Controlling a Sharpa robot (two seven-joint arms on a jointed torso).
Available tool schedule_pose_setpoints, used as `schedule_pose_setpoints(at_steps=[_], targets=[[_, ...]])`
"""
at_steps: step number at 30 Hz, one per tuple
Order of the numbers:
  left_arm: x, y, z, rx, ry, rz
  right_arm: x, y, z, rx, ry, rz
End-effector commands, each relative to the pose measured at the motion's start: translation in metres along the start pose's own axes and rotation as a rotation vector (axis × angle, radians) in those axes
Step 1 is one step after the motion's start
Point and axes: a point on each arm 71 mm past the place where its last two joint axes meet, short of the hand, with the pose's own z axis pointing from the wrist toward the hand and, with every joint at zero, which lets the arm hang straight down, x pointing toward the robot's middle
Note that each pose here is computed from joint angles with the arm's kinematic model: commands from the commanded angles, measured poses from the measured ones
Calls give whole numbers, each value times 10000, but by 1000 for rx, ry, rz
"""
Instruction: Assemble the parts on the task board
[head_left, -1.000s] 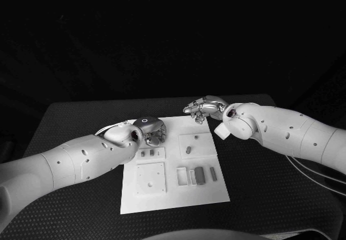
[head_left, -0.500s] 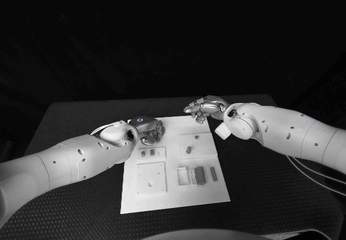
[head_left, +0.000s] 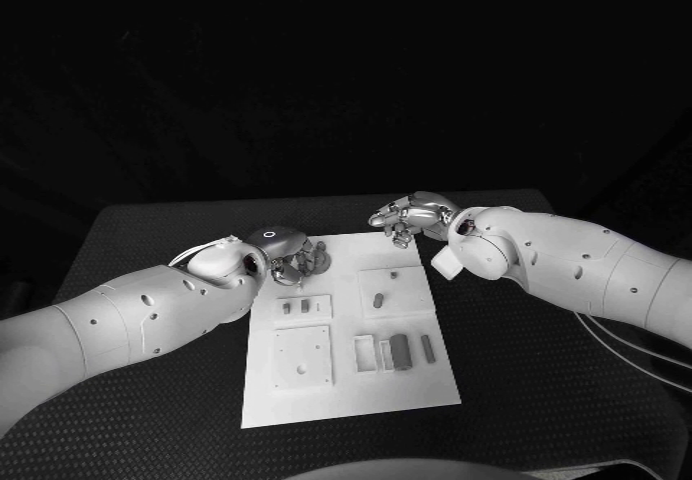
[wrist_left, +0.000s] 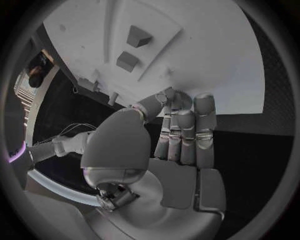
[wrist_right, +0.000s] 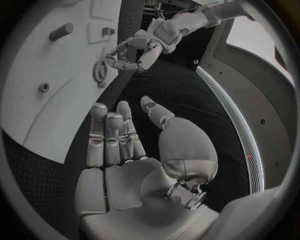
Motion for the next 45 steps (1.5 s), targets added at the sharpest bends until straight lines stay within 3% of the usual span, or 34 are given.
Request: schedule_pose_setpoints(at_steps=[1,14,21,31,45], targets=[[-8,33,-30,-5,-2,15,1,4,-3,-10,5,2],[-179,135,-191,-16,-17,15,-2,2,-8,-9,6,3],[-167,155,-233,-20,-5,13,-6,-1,-11,-9,5,2],[-148,98,-212,-6,4,13,-2,0,-8,-9,6,3],[-23,48,-202,0,45,17,1,1,-7,-10,8,3]])
